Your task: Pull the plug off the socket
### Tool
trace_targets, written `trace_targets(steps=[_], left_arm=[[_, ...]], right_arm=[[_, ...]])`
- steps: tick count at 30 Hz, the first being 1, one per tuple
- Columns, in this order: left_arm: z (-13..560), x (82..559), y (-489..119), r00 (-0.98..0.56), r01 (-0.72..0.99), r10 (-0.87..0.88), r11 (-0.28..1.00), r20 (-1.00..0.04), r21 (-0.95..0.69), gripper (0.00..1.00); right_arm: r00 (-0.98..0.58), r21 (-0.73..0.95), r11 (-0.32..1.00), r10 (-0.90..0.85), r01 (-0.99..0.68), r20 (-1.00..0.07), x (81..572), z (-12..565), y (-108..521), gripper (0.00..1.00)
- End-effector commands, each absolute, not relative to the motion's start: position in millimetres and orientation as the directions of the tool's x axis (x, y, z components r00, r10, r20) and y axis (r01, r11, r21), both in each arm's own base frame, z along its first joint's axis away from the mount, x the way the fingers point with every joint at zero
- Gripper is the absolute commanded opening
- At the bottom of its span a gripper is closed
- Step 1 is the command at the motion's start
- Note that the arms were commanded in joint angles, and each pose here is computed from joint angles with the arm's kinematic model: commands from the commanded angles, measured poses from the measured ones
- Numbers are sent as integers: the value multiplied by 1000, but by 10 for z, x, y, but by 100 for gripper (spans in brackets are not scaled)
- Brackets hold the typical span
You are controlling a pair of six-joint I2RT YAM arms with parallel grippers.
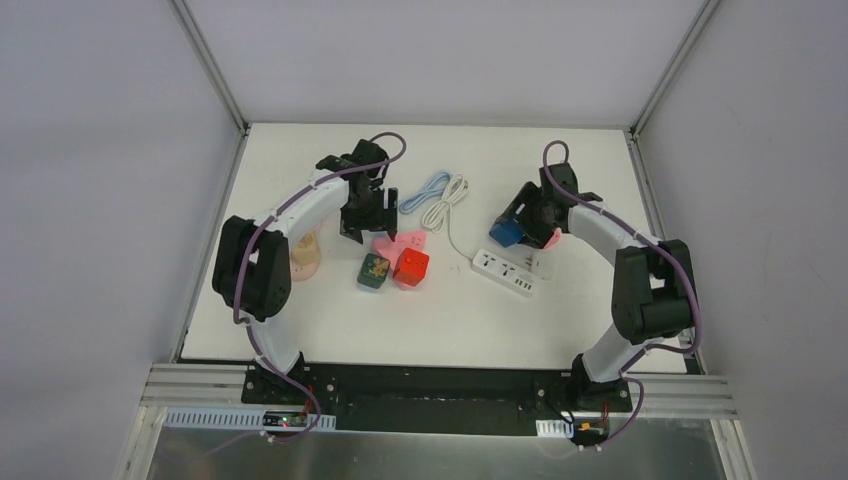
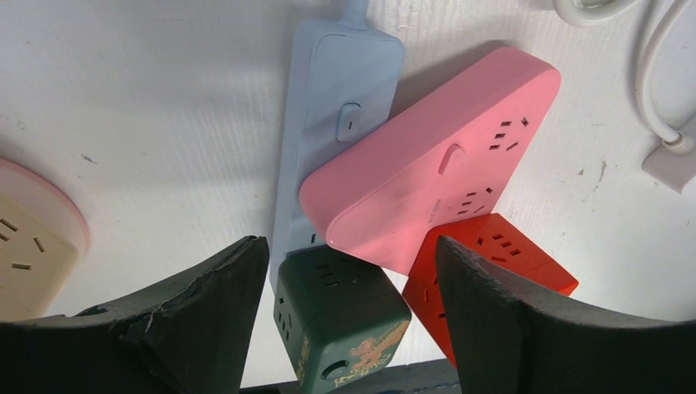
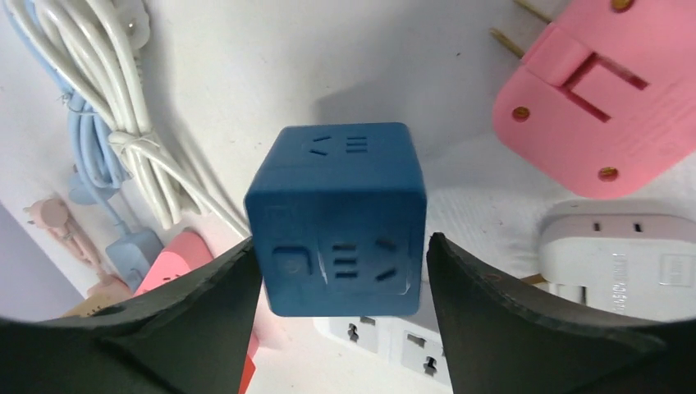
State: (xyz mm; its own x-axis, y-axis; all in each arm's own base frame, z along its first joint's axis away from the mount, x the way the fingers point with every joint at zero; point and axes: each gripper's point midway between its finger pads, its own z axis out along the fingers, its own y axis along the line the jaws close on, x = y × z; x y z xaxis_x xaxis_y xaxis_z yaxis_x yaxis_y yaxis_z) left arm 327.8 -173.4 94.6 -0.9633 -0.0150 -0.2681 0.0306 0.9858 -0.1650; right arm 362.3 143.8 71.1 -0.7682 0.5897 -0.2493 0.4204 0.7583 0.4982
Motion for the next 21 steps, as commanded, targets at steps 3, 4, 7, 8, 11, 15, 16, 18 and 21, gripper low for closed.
trace_targets(steps=[3, 4, 7, 8, 11, 15, 16, 18, 21], left_arm=[[1129, 3294, -1650, -936, 41, -8, 990, -351, -134, 77], [1135, 3295, -1646, -935, 39, -11, 990, -354, -133, 77], [1151, 3309, -1617, -930, 29, -18, 992, -368, -122, 77], [1159, 3315, -1615, -928, 27, -20, 992, -373, -122, 77], [1160, 3325, -1623, -924, 21, -30, 991, -382, -130, 77], [1141, 3328, -1637, -922, 16, -39, 990, -386, -138, 76], [1135, 3332, -1638, -921, 15, -42, 990, -388, -141, 77], [1120, 3333, -1650, -921, 17, -42, 989, -388, -147, 77], [1086, 3331, -1722, -924, 27, -44, 983, -379, -182, 77]], right_arm=[[-715, 458, 784, 596, 419, -365, 3717, 1163, 1234, 82], [-706, 460, 783, 599, 418, -378, 3712, 1235, 1214, 83], [-685, 466, 780, 607, 418, -402, 3658, 1429, 1177, 87], [-679, 470, 777, 612, 419, -406, 3629, 1489, 1176, 88], [-674, 502, 769, 614, 395, -412, 3503, 1666, 1294, 90], [-682, 531, 781, 585, 329, -439, 3280, 1811, 1692, 99], [-687, 534, 786, 574, 311, -446, 3211, 1825, 1807, 99], [-709, 538, 802, 537, 260, -457, 3058, 1807, 2073, 100], [-768, 548, 829, 424, 114, -481, 2810, 1715, 2585, 100]])
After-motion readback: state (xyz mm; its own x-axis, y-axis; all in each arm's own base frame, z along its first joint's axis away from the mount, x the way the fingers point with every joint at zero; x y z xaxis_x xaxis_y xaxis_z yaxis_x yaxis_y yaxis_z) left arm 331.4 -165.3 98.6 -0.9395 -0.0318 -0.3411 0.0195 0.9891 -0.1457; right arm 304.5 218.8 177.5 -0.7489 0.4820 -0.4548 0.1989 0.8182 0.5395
